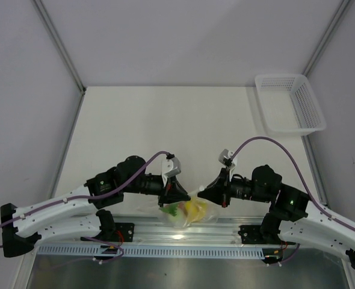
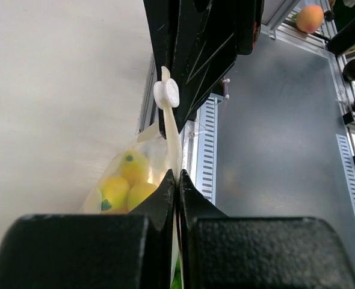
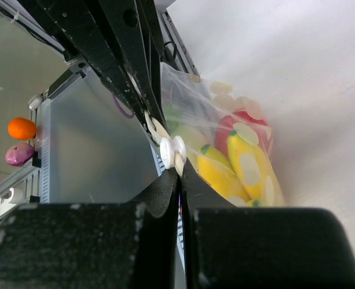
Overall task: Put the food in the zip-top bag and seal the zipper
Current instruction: Zip the zipper food storage bag at the center of the board.
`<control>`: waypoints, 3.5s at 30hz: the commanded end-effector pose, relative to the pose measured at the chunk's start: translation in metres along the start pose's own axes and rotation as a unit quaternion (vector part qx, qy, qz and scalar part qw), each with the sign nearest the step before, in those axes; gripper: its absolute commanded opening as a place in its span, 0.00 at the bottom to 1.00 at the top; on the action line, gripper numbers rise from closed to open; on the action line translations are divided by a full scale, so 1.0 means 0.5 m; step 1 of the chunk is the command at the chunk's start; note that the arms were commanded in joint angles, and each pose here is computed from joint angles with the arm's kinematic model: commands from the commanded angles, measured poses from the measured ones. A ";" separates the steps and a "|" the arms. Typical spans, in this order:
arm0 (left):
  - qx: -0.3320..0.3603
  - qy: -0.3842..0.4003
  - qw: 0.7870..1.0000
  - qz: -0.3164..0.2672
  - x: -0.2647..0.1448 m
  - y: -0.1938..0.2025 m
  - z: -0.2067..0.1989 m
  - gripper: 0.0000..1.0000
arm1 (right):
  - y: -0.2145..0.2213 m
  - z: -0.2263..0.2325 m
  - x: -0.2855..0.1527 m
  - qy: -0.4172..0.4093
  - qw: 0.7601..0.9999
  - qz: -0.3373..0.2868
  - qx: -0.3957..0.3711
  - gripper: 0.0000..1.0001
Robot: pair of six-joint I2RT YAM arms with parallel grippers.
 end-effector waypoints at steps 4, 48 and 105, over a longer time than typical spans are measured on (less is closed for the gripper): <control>0.015 -0.011 0.999 -0.047 -0.031 -0.061 -0.032 0.02 | -0.043 0.003 0.007 0.011 0.998 -0.063 -0.004 0.00; 0.049 0.017 0.998 -0.037 -0.001 -0.116 -0.037 0.03 | -0.089 0.013 0.018 0.002 0.997 -0.055 -0.053 0.00; -0.032 -0.017 0.999 0.007 0.013 -0.104 -0.002 0.00 | -0.052 -0.023 0.029 -0.039 0.996 -0.021 -0.079 0.08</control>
Point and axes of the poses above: each gripper's point midway between its finger pads, its own x axis out along the fingers, its own z axis along the line the jaws close on, y = z × x, the point moved 9 cm from there along -x, back along the fingers, and after that the axes turned 8 degrees about -x, right-handed, at the moved point
